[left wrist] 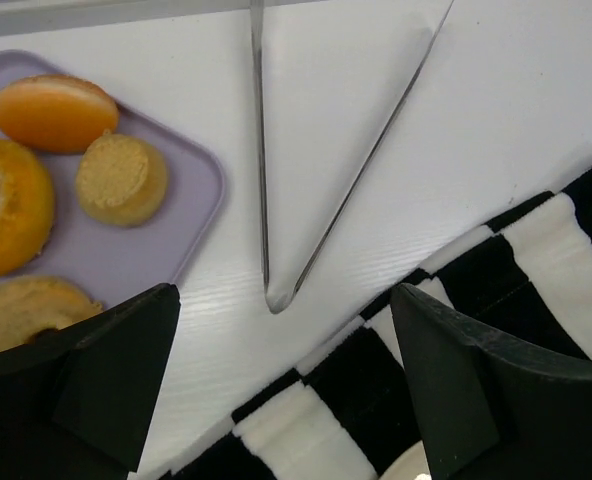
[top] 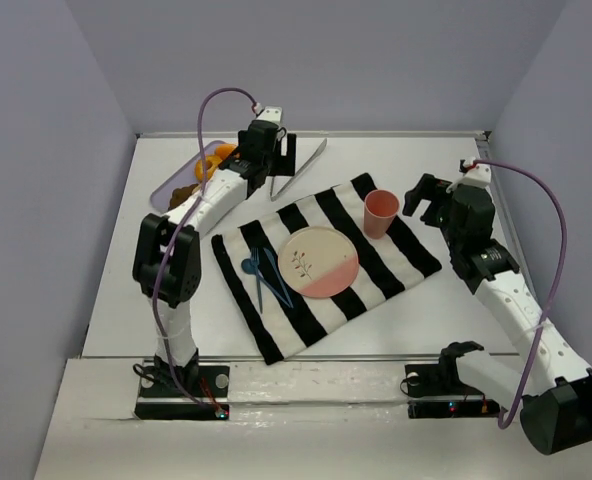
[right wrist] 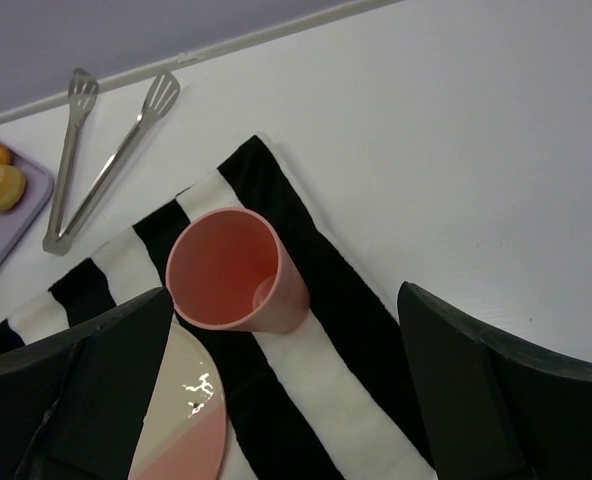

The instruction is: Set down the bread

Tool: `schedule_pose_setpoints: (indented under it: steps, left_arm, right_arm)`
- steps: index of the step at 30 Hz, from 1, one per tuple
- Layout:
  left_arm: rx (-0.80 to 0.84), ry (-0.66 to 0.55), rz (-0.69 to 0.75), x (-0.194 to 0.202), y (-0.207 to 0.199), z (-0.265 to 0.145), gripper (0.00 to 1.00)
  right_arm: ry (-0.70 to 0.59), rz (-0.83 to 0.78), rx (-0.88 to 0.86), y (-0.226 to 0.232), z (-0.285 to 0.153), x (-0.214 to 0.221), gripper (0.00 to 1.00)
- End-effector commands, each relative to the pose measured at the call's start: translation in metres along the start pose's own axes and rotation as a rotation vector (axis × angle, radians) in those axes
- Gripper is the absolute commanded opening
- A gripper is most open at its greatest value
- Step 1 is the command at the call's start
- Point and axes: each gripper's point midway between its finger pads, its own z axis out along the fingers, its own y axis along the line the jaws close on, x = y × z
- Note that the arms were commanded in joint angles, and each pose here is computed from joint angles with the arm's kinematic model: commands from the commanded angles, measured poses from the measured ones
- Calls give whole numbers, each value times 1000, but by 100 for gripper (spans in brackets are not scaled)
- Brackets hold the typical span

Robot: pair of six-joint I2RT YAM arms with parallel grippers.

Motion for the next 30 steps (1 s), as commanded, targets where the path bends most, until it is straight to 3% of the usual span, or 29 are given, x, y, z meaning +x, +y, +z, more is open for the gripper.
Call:
schedule_pose_setpoints:
  steps: [1, 2, 8, 30]
  left_arm:
    - [85, 36, 90, 0, -16, 25, 99]
    - [97, 21, 90, -10, -20, 28, 99]
    - [83, 111, 133, 15, -21, 66, 99]
    - [106, 219, 127, 52, -12, 121, 99]
  right_arm:
    - [-32, -12, 5, -1, 4, -9, 100]
    - [-32, -14, 10, -1, 5, -9, 100]
    - [-31, -23, 30, -5, 6, -8, 100]
    - [-26, -15, 74, -13, 11, -3, 100]
